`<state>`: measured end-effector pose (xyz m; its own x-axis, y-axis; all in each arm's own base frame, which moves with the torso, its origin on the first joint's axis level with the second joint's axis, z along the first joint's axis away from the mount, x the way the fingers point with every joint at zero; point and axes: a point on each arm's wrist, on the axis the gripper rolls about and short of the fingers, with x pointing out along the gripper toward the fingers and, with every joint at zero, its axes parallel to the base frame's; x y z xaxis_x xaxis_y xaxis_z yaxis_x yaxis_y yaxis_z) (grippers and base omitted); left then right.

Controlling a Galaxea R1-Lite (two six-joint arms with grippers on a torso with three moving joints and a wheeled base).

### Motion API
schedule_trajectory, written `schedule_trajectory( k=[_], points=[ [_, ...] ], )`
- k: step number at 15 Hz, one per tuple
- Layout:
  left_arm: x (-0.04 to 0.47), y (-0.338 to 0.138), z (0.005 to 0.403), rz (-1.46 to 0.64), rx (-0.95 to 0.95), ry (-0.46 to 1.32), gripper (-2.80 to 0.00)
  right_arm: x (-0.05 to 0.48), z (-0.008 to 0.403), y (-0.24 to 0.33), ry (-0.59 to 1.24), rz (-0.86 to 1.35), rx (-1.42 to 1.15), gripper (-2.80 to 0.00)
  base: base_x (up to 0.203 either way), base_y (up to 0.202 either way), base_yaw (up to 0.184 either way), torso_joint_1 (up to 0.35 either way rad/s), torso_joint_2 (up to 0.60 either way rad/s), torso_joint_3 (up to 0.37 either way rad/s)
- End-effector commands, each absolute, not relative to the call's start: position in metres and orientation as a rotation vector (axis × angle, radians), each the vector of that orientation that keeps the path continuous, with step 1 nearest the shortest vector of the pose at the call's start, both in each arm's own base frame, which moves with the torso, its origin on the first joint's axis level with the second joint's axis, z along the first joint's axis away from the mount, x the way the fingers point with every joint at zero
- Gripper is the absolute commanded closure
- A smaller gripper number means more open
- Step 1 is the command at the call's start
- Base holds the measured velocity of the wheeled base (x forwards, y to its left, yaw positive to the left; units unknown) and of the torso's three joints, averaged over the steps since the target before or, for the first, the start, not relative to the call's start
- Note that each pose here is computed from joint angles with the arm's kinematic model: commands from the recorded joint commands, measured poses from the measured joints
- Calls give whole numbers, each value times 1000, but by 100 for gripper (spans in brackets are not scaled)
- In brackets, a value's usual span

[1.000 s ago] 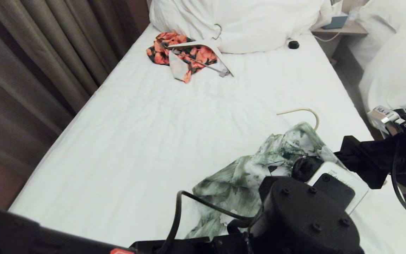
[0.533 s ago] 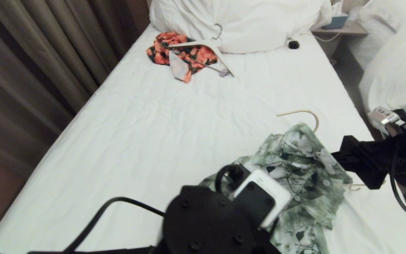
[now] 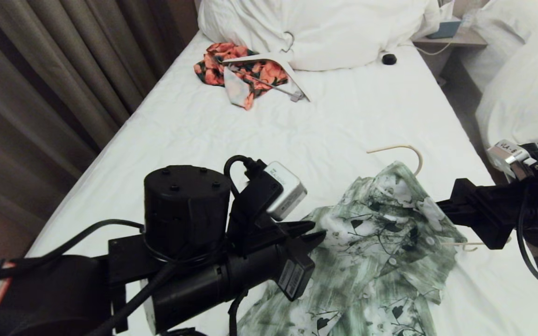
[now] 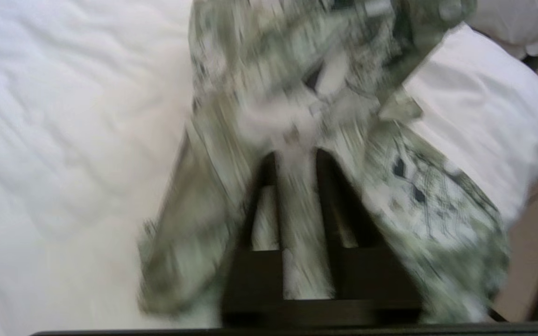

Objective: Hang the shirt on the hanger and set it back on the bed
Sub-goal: Hook the other side of the shirt onto the hanger

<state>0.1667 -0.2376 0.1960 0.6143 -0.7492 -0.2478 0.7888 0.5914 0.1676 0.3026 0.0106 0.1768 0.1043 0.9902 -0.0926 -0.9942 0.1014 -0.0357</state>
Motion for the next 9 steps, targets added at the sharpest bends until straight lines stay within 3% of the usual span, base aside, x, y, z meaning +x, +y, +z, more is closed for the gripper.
schedule_trajectory(
  k=[1,4,9],
  points=[
    [179,-248,185,-921,312,138,-280,306,173,11,48,1474,-89,0,0,0,0,0,0,0],
    [182,-255,181,-1049,361,104,-280,309,172,11,41,1473,-96,0,0,0,0,0,0,0],
    [212,-296,169,-1065,382,62,-280,309,172,12,42,1476,-95,0,0,0,0,0,0,0]
  ],
)
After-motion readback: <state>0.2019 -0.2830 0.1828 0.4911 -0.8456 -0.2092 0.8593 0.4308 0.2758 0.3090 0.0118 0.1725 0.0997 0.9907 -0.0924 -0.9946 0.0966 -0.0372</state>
